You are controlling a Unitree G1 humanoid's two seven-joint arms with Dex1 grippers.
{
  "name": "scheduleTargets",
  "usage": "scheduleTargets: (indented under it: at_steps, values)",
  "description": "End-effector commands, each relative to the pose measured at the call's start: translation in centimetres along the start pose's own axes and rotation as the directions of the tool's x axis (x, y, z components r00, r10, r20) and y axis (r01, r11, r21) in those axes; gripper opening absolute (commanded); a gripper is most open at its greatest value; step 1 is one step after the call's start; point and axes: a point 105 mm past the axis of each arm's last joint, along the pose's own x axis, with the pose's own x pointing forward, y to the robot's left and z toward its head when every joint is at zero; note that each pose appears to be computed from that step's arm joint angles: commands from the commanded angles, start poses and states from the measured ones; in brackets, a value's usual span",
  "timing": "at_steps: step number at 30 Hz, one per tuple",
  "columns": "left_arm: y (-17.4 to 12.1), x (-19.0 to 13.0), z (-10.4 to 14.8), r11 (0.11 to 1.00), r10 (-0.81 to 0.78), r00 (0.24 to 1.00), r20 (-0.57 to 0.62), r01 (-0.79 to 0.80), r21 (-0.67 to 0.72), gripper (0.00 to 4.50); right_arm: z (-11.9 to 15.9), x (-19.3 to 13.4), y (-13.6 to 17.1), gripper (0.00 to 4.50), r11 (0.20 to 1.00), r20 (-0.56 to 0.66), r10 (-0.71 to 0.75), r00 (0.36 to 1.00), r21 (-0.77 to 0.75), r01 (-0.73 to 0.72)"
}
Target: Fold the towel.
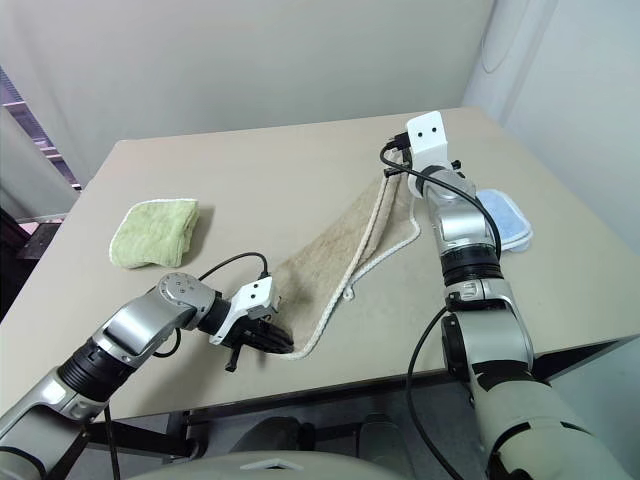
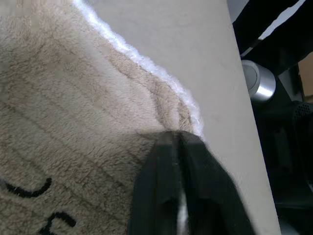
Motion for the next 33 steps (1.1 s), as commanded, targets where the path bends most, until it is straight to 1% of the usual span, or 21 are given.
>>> scheduleTargets:
  at_steps: [1, 2, 4, 8, 11, 14, 17, 18, 20, 21, 23, 26, 28, 30, 33]
  values:
    - [0.7, 0.1, 1.6, 0.996, 0.047, 0.996, 0.072, -0.053, 0.078, 1.99, 2.3, -0.3, -0.2, 0.0, 1.0, 0.074, -0.005, 0.997, -0.012, 0.006]
    - [0.8, 0.2, 1.9, 0.992, 0.052, 0.995, 0.088, -0.062, 0.114, 2.33, 2.2, -0.4, -0.3, 0.0, 1.0, 0.073, -0.005, 0.997, -0.014, 0.006]
    - [0.9, 0.6, 1.8, 0.986, 0.058, 0.995, 0.078, -0.07, 0.153, 2.33, 2.1, -0.5, -0.3, 0.0, 1.0, 0.07, -0.007, 0.998, -0.017, 0.008]
    - [1.3, 1.5, -0.1, 0.98, 0.062, 0.998, -0.032, -0.054, 0.192, 2.33, 1.9, -0.7, -0.5, 0.0, 1.0, 0.061, -0.012, 0.998, -0.026, 0.014]
    - [1.4, 1.7, -0.8, 0.982, 0.054, 0.996, -0.073, -0.04, 0.184, 2.33, 1.8, -0.8, -0.6, 0.0, 0.999, 0.057, -0.014, 0.998, -0.033, 0.016]
    - [1.0, 1.6, -1.2, 0.986, 0.025, 0.994, -0.105, -0.007, 0.167, 2.33, 1.8, -0.9, -0.6, 0.0, 1.0, 0.053, -0.009, 0.999, -0.027, 0.011]
    - [0.5, 1.5, -1.4, 0.984, 0.005, 0.991, -0.133, 0.019, 0.178, 2.33, 1.7, -1.0, -0.5, 0.0, 1.0, 0.047, -0.005, 0.999, -0.024, 0.006]
    - [0.2, 1.4, -1.1, 0.982, -0.015, 0.993, -0.121, 0.038, 0.187, 2.33, 1.6, -1.0, -0.4, 0.0, 1.0, 0.043, -0.001, 0.999, -0.016, 0.001]
    - [-0.3, 1.1, 0.4, 0.985, -0.057, 0.997, -0.048, 0.064, 0.161, 2.33, 1.6, -1.1, -0.3, 0.0, 1.0, 0.041, 0.006, 0.999, -0.022, -0.005]
    - [-0.5, 1.0, 0.7, 0.985, -0.071, 0.997, -0.03, 0.075, 0.156, 2.33, 1.6, -1.1, -0.3, 0.0, 1.0, 0.04, 0.007, 0.999, -0.024, -0.006]
    - [-0.6, 1.0, -0.1, 0.983, -0.082, 0.994, -0.075, 0.093, 0.161, 2.33, 1.4, -1.1, -0.4, 0.0, 1.0, 0.033, 0.005, 0.999, -0.03, -0.004]
    - [-0.4, 1.3, -1.7, 0.978, -0.058, 0.987, -0.148, 0.086, 0.191, 2.33, 1.0, -1.1, -0.5, 0.0, 0.999, 0.017, -0.005, 1.0, -0.054, 0.006]
    - [0.0, 1.6, -2.3, 0.969, -0.021, 0.985, -0.171, 0.062, 0.24, 2.33, 0.7, -1.1, -0.7, 0.0, 0.998, 0.005, -0.012, 1.0, -0.058, 0.013]
    - [0.5, 1.9, -2.5, 0.957, 0.011, 0.986, -0.164, 0.037, 0.287, 2.33, 0.7, -1.1, -0.7, 0.0, 0.998, 0.002, -0.013, 1.0, -0.063, 0.013]
    - [0.6, 2.0, -2.6, 0.95, 0.023, 0.986, -0.166, 0.03, 0.312, 2.33, 0.7, -1.1, -0.8, 0.0, 0.997, 0.003, -0.015, 1.0, -0.07, 0.015]
